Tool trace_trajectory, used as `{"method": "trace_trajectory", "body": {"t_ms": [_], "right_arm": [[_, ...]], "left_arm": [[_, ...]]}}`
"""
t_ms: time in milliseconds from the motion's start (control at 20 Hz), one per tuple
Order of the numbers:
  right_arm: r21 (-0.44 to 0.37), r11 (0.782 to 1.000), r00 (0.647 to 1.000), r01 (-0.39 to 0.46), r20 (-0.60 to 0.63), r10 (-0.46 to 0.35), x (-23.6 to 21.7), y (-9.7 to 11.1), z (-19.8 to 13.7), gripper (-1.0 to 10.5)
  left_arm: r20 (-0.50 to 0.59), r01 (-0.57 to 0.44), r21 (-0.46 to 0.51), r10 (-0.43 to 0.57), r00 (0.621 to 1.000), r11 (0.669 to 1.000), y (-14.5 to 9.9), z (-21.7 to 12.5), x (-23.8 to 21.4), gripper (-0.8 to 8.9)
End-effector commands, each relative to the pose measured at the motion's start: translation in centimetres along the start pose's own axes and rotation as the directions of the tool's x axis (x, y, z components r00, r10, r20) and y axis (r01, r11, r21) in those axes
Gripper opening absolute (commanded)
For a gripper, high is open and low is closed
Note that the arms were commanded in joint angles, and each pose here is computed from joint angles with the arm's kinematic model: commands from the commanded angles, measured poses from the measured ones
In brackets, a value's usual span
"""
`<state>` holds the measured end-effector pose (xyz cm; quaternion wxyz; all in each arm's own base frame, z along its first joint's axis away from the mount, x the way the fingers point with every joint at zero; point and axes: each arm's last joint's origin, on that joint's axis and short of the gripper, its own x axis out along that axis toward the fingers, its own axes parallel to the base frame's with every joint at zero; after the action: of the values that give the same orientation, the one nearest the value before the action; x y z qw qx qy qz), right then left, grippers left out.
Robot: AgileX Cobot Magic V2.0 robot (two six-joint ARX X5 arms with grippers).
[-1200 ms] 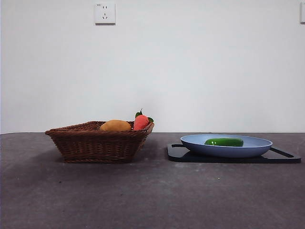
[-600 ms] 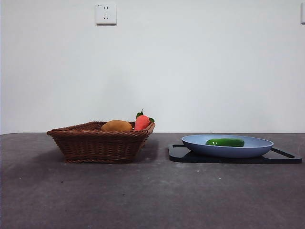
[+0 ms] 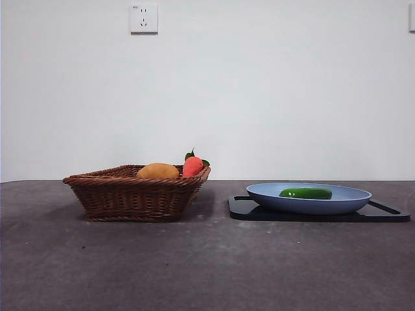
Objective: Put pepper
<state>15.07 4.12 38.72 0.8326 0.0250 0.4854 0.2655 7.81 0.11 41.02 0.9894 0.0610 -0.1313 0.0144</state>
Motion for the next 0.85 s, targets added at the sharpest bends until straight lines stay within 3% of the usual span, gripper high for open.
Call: {"method": "trace_trajectory", "body": {"t_ms": [50,250,450,850], "right_arm": [[0.003,1.0,1.0,0.001,0.006,-0.001,-0.3,0.1,0.2,0.1],[0.003,1.0,1.0,0.001,0.006,-0.001,-0.3,0.1,0.2,0.1],[0.003,1.0,1.0,0.001,0.006,-0.001,-0.3,0.1,0.2,0.1],[0.003,1.0,1.0,0.001,0.006,-0.001,-0.3,0.1,0.2,0.1]], "left_arm": [[-0.05,-0.024,-0.015,0.023,0.998,1.0,-0.4,-5.4,-0.7,0.08],[-0.145,-0.052,-0.08,0.04,0.989,0.995,-1.1,-13.1,-2.5,0.08],[-0.239,-0.08,-0.152,0.042,0.97,0.985,-1.6,-18.3,-3.3,0.08],[-0.298,-0.094,-0.179,0.037,0.954,0.979,-2.1,-23.4,-4.4,0.08]]}}
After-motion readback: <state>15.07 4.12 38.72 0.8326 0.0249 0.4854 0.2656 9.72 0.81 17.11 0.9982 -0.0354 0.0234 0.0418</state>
